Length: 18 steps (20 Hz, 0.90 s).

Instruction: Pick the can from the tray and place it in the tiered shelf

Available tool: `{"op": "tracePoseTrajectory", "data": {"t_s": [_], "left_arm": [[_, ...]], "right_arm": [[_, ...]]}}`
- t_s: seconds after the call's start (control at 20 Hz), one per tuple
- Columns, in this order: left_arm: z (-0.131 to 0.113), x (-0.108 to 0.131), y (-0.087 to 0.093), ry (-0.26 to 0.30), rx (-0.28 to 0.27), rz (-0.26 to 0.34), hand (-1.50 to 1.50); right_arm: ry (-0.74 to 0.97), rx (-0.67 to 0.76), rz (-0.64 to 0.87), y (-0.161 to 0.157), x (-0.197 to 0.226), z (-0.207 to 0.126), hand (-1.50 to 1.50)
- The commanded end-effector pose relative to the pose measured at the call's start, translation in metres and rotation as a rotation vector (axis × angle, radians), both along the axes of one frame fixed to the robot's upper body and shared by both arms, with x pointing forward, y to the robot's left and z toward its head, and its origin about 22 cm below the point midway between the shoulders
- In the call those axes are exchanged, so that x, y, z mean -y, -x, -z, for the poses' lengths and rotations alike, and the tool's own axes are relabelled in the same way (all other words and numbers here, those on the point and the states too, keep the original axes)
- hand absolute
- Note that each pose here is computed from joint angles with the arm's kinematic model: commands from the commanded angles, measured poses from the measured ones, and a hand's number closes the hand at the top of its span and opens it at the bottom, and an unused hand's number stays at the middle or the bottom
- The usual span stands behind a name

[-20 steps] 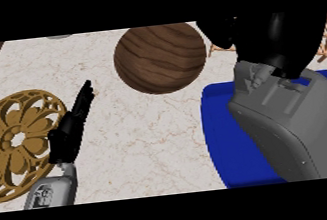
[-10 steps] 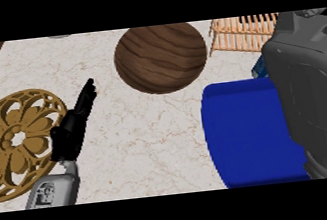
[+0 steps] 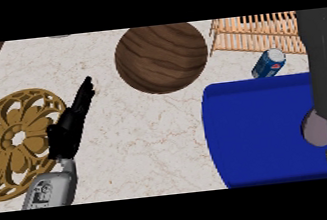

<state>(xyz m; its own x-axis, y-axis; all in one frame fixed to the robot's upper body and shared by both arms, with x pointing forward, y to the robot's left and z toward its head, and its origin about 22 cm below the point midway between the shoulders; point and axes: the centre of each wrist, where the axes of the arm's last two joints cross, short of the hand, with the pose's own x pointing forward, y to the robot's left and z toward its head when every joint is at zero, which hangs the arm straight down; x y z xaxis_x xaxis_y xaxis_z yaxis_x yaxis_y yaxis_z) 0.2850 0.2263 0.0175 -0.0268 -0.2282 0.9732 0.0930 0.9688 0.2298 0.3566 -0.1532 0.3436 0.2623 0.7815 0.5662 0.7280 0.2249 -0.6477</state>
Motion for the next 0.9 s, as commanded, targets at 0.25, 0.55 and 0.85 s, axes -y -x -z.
{"op": "tracePoseTrajectory", "data": {"t_s": [0.25, 0.55, 0.85], "left_arm": [[-0.002, -0.003, 0.004, -0.003, -0.004, 0.015, 0.00], [-0.001, 0.017, -0.004, 0.000, 0.004, 0.003, 0.00], [-0.013, 0.015, -0.004, 0.005, 0.021, 0.037, 0.00]], "right_arm": [[0.105, -0.013, 0.059, -0.037, 0.014, 0.017, 1.50], [0.238, 0.021, 0.010, -0.068, 0.054, 0.030, 1.50], [-0.053, 0.206, -0.007, -0.074, 0.068, 0.053, 1.50]]}}
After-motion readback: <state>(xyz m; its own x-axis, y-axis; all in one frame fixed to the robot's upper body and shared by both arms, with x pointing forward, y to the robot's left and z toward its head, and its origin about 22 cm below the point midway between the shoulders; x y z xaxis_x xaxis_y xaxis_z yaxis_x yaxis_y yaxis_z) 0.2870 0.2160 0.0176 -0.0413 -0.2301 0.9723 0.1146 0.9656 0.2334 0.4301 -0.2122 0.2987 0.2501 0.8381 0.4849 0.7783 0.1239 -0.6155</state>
